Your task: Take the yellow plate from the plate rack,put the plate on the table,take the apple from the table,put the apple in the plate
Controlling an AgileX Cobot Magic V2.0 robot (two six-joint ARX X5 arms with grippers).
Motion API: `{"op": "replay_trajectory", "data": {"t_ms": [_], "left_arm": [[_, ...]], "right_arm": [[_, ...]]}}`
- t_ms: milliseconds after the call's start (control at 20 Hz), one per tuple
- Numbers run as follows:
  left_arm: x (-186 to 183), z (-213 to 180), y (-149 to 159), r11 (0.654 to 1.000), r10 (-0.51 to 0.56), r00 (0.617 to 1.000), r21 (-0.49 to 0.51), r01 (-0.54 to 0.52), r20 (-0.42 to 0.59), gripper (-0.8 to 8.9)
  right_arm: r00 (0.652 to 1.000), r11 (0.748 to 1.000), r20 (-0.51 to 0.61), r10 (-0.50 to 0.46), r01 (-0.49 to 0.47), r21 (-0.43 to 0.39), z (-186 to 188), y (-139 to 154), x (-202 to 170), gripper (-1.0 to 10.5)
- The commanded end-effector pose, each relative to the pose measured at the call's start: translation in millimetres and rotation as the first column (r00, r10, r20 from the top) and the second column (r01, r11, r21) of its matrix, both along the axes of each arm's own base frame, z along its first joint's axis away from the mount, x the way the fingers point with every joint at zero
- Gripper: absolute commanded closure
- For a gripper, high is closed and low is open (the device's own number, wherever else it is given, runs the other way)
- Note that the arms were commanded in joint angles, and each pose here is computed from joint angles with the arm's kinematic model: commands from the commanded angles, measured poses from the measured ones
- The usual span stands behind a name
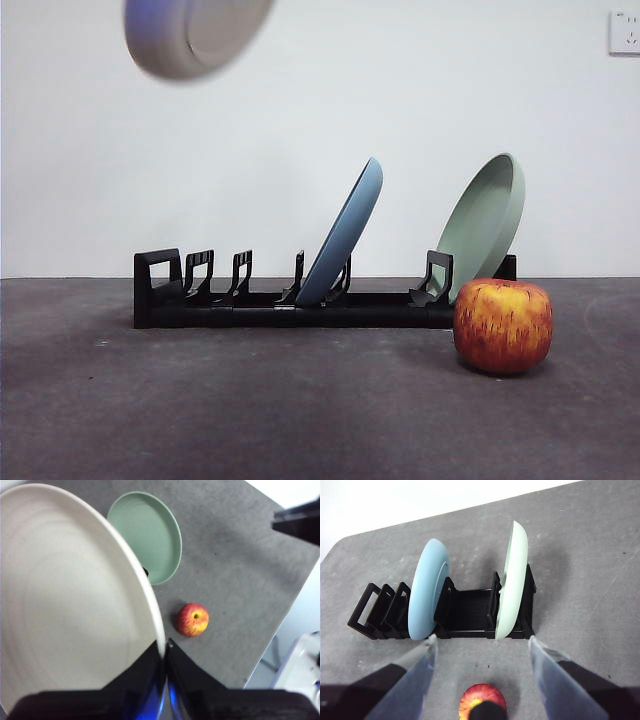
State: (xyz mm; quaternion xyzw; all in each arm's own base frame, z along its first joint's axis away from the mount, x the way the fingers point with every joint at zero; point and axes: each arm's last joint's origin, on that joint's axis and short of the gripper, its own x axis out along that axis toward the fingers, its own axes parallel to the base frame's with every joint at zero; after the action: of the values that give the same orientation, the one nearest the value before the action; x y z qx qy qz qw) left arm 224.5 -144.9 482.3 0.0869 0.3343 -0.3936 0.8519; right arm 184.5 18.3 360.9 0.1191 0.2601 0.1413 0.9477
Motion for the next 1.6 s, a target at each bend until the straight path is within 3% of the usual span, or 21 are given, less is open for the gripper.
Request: {"op": "replay_trajectory", "data": {"t_ms": [50,300,500,650,800,1000,1200,1350,1400,1550,1600], "left_arm": [[-36,12,-7,0.996,-0.03,0.995,0.086,0.021,0.1,8.22],[-74,-9,-43,0.958,-0.081,0.992,0.284,0.052,0.093,8.22],[-85,-62,-81,0.91,-0.095,0.994,0.409,0.066,0.049,8.22],[-85,-118,-102,0.882,-0.113,0.994,0.46,0.102,-0.003,8.22],[-79,-178,-117,0.88,-0.125,0.992,0.461,0.117,-0.012,8.22],[-69,-245,-130,0.813,-0.15,0.986,0.559,0.163,-0.07,8.22],[-59,-284,-148,0.759,-0.203,0.974,0.614,0.219,-0.097,8.22],[-56,-294,-151,0.751,-0.201,0.974,0.622,0.223,-0.107,8.09],[-56,-294,-151,0.751,-0.202,0.974,0.621,0.224,-0.107,7.7],[-48,-293,-145,0.761,-0.161,0.981,0.619,0.194,-0.109,4.88],[-46,-292,-143,0.769,-0.128,0.985,0.615,0.172,-0.115,4.91]], "right_arm": [[1.0,1.0,0.013,0.006,-0.006,-0.005,2,0,0,6.3],[1.0,1.0,0.013,0.006,-0.006,-0.005,2,0,0,6.3],[1.0,1.0,0.013,0.004,-0.004,-0.006,2,0,0,6.3],[1.0,1.0,0.013,0.004,-0.004,-0.006,2,0,0,6.3],[1.0,1.0,0.013,0.004,-0.004,-0.006,2,0,0,6.3],[1.0,1.0,0.014,0.004,-0.004,-0.006,2,0,0,6.3],[1.0,1.0,0.014,0.004,-0.004,-0.005,2,0,0,6.3],[1.0,1.0,0.01,0.012,-0.012,-0.003,2,1,0,6.3],[0.999,0.999,0.005,0.032,-0.032,0.005,2,2,-1,6.3],[0.994,0.994,-0.007,0.112,-0.112,0.004,0,6,-3,6.2],[0.992,0.992,-0.01,0.128,-0.128,-0.005,-1,8,-3,6.2]]}}
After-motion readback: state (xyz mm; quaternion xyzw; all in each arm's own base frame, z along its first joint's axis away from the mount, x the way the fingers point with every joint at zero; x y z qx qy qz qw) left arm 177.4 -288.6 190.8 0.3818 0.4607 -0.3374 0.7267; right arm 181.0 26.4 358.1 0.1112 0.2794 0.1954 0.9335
